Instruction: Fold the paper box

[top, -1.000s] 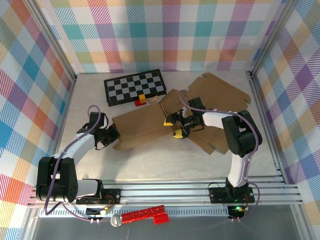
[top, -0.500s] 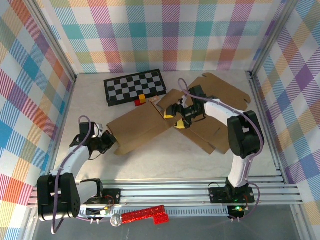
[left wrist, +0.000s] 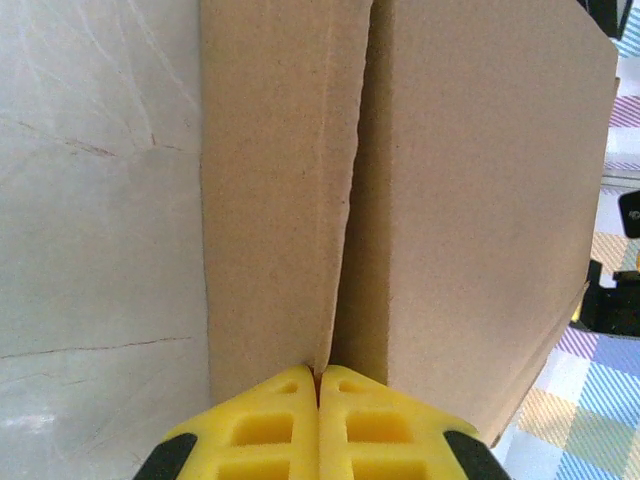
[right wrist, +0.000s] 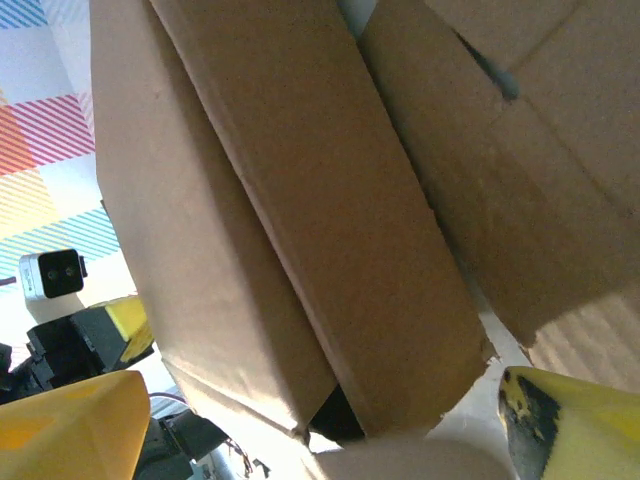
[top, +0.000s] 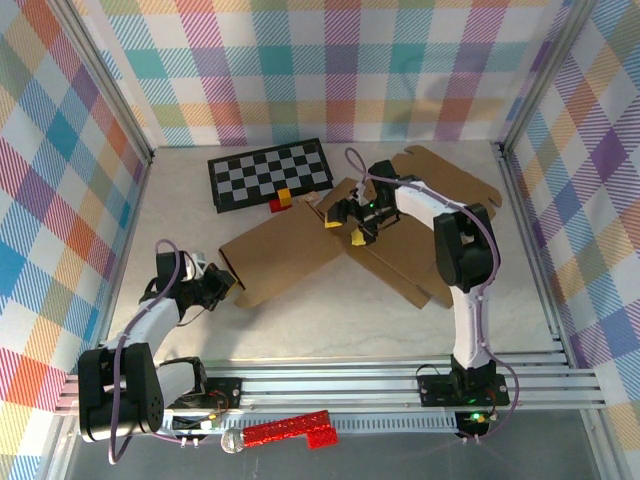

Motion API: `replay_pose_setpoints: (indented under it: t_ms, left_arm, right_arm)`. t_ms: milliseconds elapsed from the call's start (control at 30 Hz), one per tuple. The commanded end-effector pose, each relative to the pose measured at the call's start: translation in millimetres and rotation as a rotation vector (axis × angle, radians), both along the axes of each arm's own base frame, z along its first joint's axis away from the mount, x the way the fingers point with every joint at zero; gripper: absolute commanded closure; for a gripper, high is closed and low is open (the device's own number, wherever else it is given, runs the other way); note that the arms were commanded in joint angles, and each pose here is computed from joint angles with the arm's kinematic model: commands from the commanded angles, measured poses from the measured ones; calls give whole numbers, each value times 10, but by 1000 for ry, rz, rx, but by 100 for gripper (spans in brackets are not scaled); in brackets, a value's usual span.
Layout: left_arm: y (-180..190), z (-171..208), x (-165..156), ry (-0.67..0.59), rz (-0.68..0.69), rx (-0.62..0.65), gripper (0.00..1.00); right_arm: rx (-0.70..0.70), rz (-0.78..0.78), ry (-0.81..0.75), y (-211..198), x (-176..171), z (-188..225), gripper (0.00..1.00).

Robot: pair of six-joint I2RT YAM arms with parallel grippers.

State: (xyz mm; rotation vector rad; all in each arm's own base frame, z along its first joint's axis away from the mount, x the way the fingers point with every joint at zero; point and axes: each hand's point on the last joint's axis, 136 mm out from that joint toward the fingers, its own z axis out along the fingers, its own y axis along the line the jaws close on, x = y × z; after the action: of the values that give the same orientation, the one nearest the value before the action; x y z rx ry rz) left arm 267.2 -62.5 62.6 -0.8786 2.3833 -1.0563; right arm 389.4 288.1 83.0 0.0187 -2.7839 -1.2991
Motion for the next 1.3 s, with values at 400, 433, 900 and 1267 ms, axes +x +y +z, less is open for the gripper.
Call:
replay_pose_setpoints:
  t_ms: [400, 433, 900, 1267]
  left_arm:
    - [-230, 23, -196, 8, -61, -49, 100]
    - [-229, 43, -189, 5, -64, -44, 100]
    - [5, 261, -313, 225, -57, 158, 57]
    - [-244, 114, 28, 128, -141, 147, 46]
  right_arm:
    - [-190, 85, 122, -218, -375, -44, 25]
    - [-207, 90, 122, -241, -420, -54, 25]
    - [-308, 65, 185, -408, -803, -346, 45]
    - [-266, 68, 184, -312, -791, -273, 46]
